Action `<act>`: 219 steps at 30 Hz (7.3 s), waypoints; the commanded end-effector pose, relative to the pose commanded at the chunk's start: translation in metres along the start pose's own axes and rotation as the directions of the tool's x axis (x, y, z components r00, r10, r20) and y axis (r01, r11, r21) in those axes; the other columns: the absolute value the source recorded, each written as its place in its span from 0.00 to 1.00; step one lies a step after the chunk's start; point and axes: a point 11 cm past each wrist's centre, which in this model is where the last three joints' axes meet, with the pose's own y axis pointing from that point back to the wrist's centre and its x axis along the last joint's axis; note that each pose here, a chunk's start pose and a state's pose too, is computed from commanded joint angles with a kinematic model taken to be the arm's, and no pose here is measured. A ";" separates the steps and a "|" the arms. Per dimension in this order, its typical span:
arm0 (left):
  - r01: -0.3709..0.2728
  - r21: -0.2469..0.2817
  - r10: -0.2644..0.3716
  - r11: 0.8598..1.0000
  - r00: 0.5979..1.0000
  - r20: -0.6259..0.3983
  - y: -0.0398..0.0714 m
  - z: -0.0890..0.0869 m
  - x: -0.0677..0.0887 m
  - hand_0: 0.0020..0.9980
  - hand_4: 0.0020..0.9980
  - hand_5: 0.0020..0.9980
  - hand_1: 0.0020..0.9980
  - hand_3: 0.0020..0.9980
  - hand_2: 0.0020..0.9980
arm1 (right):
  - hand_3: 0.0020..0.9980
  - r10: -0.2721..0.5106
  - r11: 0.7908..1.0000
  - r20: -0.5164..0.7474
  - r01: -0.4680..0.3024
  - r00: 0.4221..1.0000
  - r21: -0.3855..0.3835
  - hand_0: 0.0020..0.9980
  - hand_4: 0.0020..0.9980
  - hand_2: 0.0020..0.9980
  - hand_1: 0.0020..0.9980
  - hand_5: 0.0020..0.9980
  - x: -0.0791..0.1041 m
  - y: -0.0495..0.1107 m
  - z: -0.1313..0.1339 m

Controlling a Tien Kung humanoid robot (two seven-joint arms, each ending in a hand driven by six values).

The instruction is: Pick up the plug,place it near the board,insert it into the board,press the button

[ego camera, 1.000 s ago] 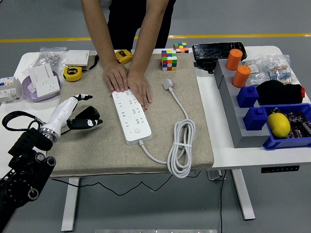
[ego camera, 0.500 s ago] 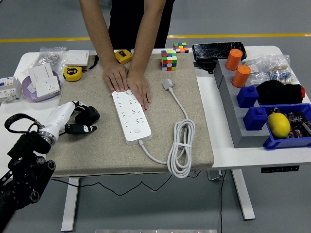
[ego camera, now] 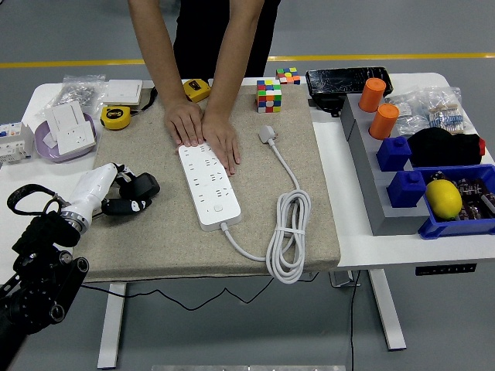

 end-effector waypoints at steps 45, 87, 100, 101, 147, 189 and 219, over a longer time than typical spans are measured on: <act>0.228 -0.272 -0.213 0.935 0.973 0.084 -0.027 0.096 0.004 0.62 0.57 0.22 0.48 0.38 0.42 | 0.84 0.003 1.000 -0.004 -0.003 1.000 0.011 0.96 1.00 0.85 0.93 1.00 0.001 -0.001 -0.008; 0.228 -0.206 -0.204 0.952 0.970 0.132 -0.037 0.074 0.006 0.63 0.58 0.23 0.51 0.39 0.44 | 0.84 0.006 1.000 0.005 -0.006 1.000 0.012 0.96 1.00 0.85 0.93 1.00 0.002 -0.001 -0.009; 0.231 -0.207 -0.204 0.951 0.968 0.145 -0.038 0.075 0.007 0.65 0.62 0.23 0.59 0.51 0.53 | 0.84 0.003 1.000 0.007 -0.003 1.000 0.011 0.96 1.00 0.85 0.93 1.00 0.001 -0.001 -0.008; 0.230 -0.207 -0.203 0.951 0.968 0.146 -0.038 0.076 0.007 0.65 0.62 0.23 0.59 0.51 0.53 | 0.84 0.003 1.000 0.007 -0.003 1.000 0.012 0.96 1.00 0.85 0.93 1.00 0.001 -0.001 -0.008; 0.256 -0.217 -0.224 0.942 0.961 0.160 -0.036 0.079 0.006 0.68 0.72 0.28 0.71 0.57 0.62 | 0.84 0.008 1.000 0.006 -0.008 1.000 0.005 0.96 1.00 0.85 0.93 0.99 0.003 -0.001 -0.006; 0.291 -0.210 -0.262 0.933 0.952 0.156 -0.034 0.076 0.004 0.80 1.00 0.48 0.88 0.82 0.84 | 0.83 0.027 1.000 -0.007 -0.027 1.000 -0.014 1.00 1.00 0.90 1.00 1.00 0.006 -0.001 -0.004; -0.095 -0.211 -0.016 0.973 0.881 -0.473 0.003 0.090 0.060 1.00 1.00 1.00 1.00 1.00 1.00 | 0.83 0.019 1.000 0.004 -0.019 1.000 -0.014 1.00 1.00 0.90 1.00 1.00 0.003 0.000 0.000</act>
